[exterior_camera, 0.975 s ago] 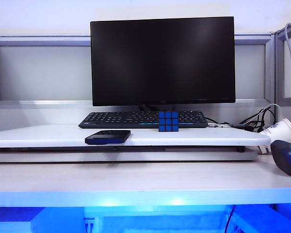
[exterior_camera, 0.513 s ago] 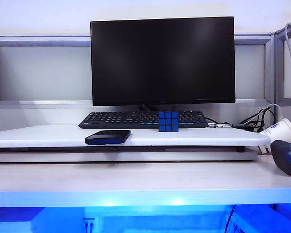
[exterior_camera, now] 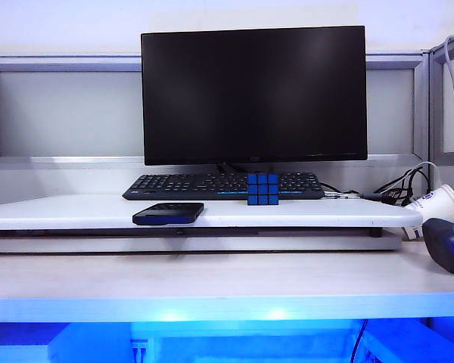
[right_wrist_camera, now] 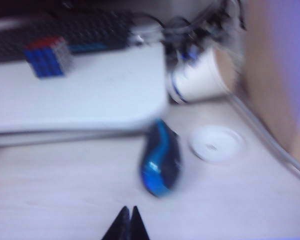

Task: Put the phone on top of the Rubik's Cube.

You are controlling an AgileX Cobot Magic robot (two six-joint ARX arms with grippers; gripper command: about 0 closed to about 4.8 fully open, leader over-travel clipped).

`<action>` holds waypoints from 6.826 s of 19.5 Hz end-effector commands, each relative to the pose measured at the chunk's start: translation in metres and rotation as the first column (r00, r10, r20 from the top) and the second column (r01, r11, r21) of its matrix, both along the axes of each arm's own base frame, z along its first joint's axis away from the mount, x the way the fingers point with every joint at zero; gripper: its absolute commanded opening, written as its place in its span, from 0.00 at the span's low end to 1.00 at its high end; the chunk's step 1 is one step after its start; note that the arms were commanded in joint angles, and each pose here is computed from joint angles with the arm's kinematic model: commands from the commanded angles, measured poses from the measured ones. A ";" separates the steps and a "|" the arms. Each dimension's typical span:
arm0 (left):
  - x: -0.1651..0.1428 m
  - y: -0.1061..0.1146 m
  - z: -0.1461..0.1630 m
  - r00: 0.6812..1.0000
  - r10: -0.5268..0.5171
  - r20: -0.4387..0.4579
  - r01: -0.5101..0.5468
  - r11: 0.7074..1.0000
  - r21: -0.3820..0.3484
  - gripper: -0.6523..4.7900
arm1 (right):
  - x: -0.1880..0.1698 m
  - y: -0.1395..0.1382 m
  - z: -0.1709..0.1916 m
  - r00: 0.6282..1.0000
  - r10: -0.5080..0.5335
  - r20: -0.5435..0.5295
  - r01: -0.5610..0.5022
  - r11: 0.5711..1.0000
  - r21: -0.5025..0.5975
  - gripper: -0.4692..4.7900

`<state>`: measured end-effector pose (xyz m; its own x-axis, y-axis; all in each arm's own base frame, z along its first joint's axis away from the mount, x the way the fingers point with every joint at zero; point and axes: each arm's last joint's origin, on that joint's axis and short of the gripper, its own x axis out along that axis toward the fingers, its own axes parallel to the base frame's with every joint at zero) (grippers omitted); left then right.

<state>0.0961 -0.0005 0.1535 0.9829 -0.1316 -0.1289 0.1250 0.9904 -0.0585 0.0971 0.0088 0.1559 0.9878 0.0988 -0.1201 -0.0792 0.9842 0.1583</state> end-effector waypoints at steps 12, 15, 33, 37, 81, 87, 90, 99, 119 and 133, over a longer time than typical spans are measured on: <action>-0.001 -0.005 0.000 0.987 -0.162 -0.004 0.161 0.987 -0.025 0.12 | 0.025 0.031 0.062 0.941 0.337 0.024 -0.326 0.886 0.330 0.71; -0.001 -0.005 0.000 0.987 -0.161 -0.004 0.161 0.987 -0.025 0.12 | 0.045 0.058 0.060 0.890 0.453 0.043 -0.418 0.776 0.472 0.80; -0.001 -0.005 0.000 0.987 -0.161 -0.005 0.161 0.987 -0.026 0.12 | 0.201 0.181 0.010 0.656 0.743 -0.131 -0.339 0.446 0.828 1.00; -0.001 -0.005 0.000 0.987 -0.162 -0.004 0.162 0.987 -0.026 0.12 | 0.213 0.188 -0.007 0.647 0.742 -0.172 -0.290 0.449 0.845 1.00; -0.001 -0.005 0.000 0.987 -0.161 -0.006 0.161 0.986 -0.030 0.12 | 0.266 0.174 0.033 0.744 0.663 0.075 -0.425 0.384 0.819 0.07; -0.001 -0.005 0.000 0.987 -0.161 -0.006 0.161 0.986 -0.029 0.12 | 0.290 0.135 0.037 0.814 0.579 0.051 -0.362 0.436 0.824 0.07; -0.001 -0.005 0.000 0.987 -0.161 -0.006 0.161 0.986 -0.029 0.12 | 0.309 0.131 0.057 0.822 0.569 0.037 -0.372 0.486 0.791 0.07; -0.001 -0.005 0.000 0.987 -0.161 -0.006 0.160 0.987 -0.029 0.12 | 0.324 0.127 0.039 0.837 0.546 -0.050 -0.304 0.539 0.786 0.07; -0.001 -0.005 0.000 0.987 -0.161 -0.006 0.161 0.987 -0.029 0.12 | 0.333 0.109 0.031 0.860 0.508 -0.041 -0.265 0.513 0.816 0.07; -0.001 -0.005 -0.001 0.987 -0.160 -0.006 0.160 0.987 -0.029 0.12 | 0.347 0.114 0.043 0.826 0.562 -0.031 -0.265 0.438 0.859 0.07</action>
<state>0.0951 -0.0050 0.1535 0.9499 -0.2863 -0.1258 0.2774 0.9571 -0.0833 0.4447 0.1211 0.1877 0.7402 0.6686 -0.0715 -0.1814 0.3010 0.9362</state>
